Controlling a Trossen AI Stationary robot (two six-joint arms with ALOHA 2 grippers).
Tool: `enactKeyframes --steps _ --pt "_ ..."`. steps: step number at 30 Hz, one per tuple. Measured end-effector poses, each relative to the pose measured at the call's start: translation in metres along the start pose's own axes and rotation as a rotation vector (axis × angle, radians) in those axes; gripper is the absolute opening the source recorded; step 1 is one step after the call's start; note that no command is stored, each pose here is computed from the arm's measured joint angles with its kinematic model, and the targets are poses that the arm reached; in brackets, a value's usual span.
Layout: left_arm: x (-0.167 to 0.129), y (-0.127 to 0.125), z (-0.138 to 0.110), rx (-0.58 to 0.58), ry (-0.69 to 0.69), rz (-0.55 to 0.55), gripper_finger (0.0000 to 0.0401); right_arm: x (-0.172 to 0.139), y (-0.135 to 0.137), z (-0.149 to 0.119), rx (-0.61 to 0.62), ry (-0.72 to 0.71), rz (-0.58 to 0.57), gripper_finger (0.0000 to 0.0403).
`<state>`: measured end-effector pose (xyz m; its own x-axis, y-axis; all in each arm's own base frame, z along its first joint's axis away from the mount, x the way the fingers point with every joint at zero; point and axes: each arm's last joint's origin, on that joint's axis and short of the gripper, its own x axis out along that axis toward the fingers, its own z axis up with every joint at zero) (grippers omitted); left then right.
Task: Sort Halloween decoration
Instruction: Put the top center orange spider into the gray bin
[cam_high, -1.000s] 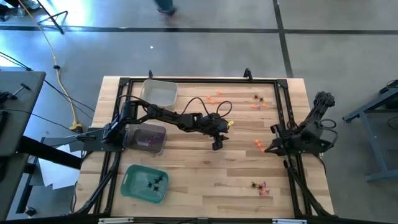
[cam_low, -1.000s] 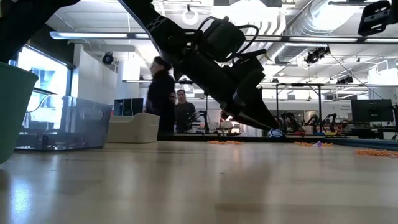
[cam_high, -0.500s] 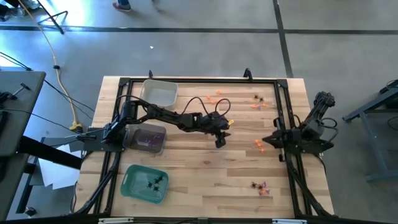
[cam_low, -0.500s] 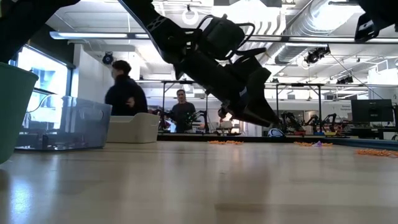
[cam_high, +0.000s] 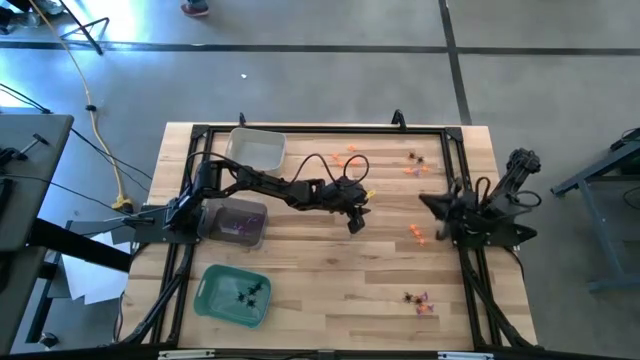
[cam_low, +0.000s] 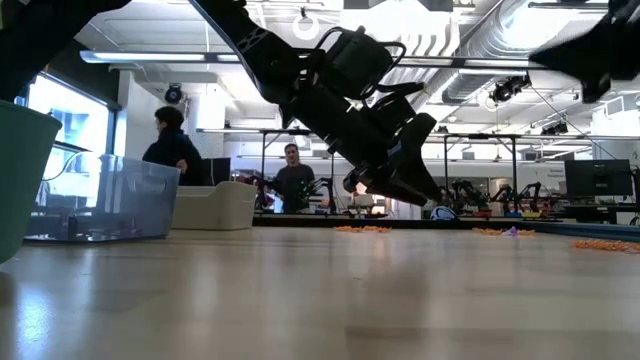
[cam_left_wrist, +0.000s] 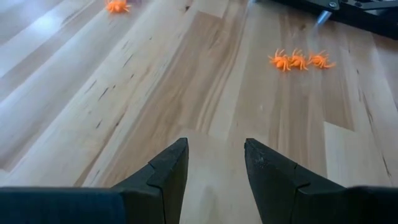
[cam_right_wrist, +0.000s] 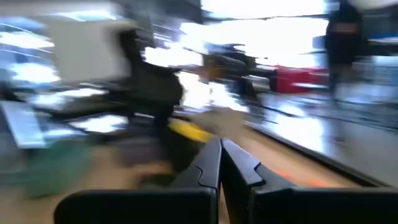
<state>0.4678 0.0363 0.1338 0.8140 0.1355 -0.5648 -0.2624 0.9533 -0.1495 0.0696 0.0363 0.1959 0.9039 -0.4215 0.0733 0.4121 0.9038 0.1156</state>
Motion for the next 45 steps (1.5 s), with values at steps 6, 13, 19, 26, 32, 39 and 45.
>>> enactKeyframes --steps 6,13,19,26,32,39,45 --pt "0.000 -0.001 -0.003 -0.004 0.028 0.003 0.0146 0.005 -0.006 0.006 0.036 -0.017 -0.103 0.0000" --pt "-0.011 -0.009 -0.004 0.026 0.109 0.007 0.0146 0.013 -0.004 0.003 0.154 -0.021 0.000 0.0000" --pt "-0.020 -0.017 0.001 0.094 0.098 0.032 0.0146 0.029 0.003 0.000 0.211 0.000 0.059 0.0000" --pt "-0.025 -0.019 -0.003 0.132 0.151 0.080 0.0146 0.062 0.015 0.040 -0.002 0.100 0.010 0.0000" --pt "-0.037 -0.030 -0.005 0.168 0.196 0.149 0.0146 0.099 0.013 0.062 -0.245 0.419 -0.153 0.0000" --pt "-0.075 -0.052 -0.001 0.309 0.217 0.416 0.0146 0.146 -0.005 0.059 -0.285 0.658 -0.169 0.0000" --pt "-0.096 -0.068 -0.015 0.364 0.257 0.578 0.0146 0.177 -0.040 0.038 -0.239 0.758 -0.205 0.0000"
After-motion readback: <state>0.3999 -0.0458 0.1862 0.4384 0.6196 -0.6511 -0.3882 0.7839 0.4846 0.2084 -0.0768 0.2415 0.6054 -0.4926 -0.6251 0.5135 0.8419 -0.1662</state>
